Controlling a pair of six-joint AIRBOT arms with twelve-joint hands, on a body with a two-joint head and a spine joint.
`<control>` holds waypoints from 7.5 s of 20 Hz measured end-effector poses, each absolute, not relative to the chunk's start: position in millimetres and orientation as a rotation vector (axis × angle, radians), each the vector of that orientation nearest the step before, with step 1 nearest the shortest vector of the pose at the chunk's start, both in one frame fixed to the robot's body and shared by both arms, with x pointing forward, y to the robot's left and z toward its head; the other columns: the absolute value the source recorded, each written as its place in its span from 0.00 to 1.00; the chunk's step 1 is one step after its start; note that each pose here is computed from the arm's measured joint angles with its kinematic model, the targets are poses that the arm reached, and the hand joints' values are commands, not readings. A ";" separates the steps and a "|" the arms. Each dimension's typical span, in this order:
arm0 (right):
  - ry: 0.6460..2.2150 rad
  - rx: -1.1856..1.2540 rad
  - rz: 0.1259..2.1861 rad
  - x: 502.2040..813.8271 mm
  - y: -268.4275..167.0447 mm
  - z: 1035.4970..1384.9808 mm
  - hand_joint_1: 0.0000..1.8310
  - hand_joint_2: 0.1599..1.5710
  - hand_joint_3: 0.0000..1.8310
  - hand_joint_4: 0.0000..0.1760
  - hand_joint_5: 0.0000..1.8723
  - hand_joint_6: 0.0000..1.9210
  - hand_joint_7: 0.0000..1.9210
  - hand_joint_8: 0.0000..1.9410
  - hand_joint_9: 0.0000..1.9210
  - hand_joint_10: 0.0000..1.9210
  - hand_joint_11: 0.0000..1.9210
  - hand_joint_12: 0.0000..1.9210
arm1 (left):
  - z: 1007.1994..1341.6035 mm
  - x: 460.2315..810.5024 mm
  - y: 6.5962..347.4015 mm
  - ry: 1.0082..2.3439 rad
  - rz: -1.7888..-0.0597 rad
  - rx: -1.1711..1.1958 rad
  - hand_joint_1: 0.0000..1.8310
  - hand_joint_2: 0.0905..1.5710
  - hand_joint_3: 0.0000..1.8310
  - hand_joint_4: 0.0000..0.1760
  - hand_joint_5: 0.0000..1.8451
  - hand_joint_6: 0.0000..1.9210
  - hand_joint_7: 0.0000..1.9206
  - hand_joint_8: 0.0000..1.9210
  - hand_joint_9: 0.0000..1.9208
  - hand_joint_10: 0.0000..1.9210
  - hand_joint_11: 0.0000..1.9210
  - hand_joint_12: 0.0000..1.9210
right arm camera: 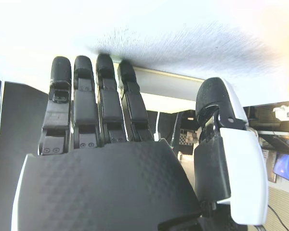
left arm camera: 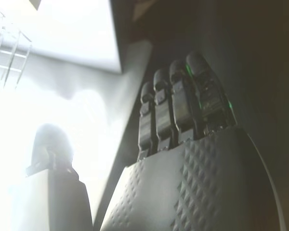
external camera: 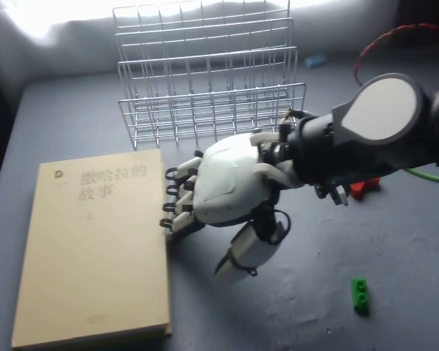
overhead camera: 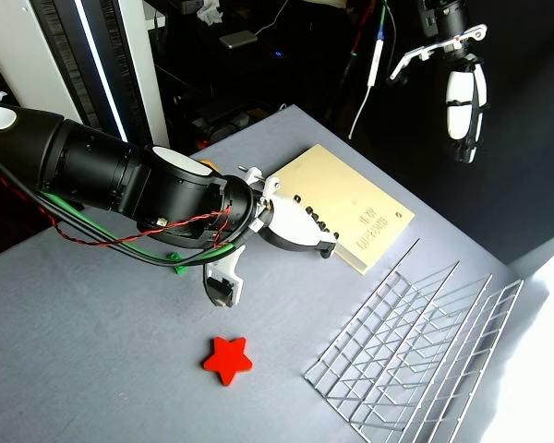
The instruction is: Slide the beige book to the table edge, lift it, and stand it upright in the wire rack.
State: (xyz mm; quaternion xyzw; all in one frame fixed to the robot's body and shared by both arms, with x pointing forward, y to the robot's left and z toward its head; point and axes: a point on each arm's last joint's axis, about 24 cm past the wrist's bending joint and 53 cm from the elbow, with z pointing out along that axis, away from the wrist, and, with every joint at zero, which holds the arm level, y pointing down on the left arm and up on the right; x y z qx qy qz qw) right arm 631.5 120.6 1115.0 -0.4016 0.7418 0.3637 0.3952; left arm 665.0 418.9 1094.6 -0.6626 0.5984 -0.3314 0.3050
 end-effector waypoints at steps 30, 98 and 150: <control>1.848 -0.968 0.989 624.0 186.8 1124.6 0.11 0.70 0.00 0.00 0.17 0.00 0.18 0.00 0.16 0.00 0.00 0.43 | 1074.4 652.2 418.5 1.420 -0.921 -2.011 0.42 0.62 0.00 0.00 0.26 0.00 0.26 0.00 0.25 0.00 0.05 0.46; 1.761 -0.955 0.921 620.3 112.0 1171.3 0.11 0.72 0.00 0.00 0.16 0.00 0.18 0.00 0.17 0.00 0.00 0.48 | 1004.8 655.2 407.6 1.536 -0.762 -2.009 0.41 0.63 0.00 0.00 0.22 0.00 0.22 0.00 0.22 0.00 0.02 0.49; 1.818 -0.693 0.515 685.6 -103.3 1244.5 0.13 0.72 0.00 0.00 0.19 0.00 0.20 0.00 0.19 0.00 0.00 0.50 | 1178.3 747.1 377.6 1.141 -1.702 -1.690 0.80 0.77 0.00 0.00 0.37 0.73 0.30 0.70 0.35 0.72 0.36 0.86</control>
